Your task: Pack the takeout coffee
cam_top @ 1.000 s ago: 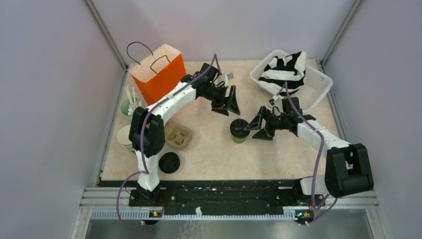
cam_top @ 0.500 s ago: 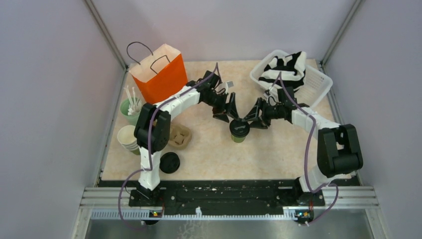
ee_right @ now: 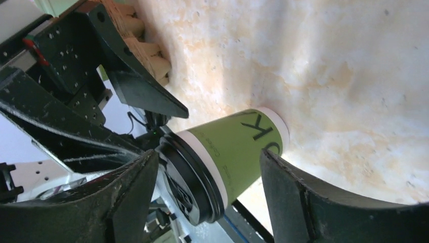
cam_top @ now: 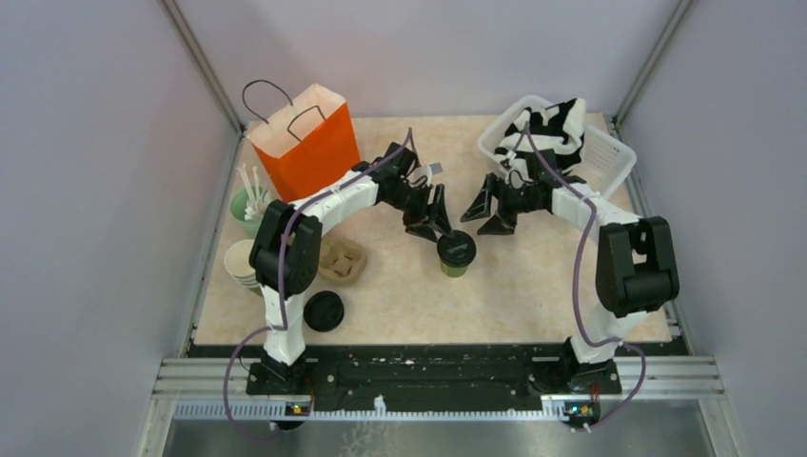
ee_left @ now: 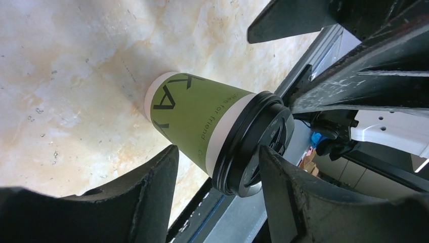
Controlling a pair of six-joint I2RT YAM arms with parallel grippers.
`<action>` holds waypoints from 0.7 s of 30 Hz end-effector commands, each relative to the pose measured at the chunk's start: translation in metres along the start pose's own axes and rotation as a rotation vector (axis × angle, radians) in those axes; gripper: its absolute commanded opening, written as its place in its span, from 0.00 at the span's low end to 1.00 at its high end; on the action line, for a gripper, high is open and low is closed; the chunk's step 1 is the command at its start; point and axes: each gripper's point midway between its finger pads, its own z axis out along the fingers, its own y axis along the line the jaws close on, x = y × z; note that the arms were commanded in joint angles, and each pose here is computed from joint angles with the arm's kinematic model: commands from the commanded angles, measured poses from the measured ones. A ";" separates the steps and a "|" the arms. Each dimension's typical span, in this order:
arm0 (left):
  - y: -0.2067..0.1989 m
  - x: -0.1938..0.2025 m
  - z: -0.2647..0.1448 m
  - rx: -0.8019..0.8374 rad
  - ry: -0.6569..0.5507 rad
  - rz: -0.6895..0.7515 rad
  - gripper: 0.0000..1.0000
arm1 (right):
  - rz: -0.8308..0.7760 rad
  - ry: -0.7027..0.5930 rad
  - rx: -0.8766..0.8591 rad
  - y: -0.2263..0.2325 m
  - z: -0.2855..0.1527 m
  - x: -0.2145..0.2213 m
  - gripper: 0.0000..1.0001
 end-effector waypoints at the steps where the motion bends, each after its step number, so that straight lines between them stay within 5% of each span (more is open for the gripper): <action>1: -0.015 -0.011 -0.014 0.039 -0.032 0.044 0.68 | -0.067 -0.014 0.027 0.003 -0.030 0.017 0.77; 7: -0.013 -0.015 -0.012 0.042 -0.020 0.047 0.67 | -0.087 0.082 -0.075 0.024 -0.030 0.077 0.82; 14: -0.001 -0.008 -0.008 0.015 0.000 0.034 0.59 | -0.072 0.102 -0.115 0.026 -0.020 0.088 0.83; 21: 0.010 -0.003 -0.003 -0.006 0.008 0.017 0.54 | -0.047 0.105 -0.100 0.014 -0.010 0.091 0.74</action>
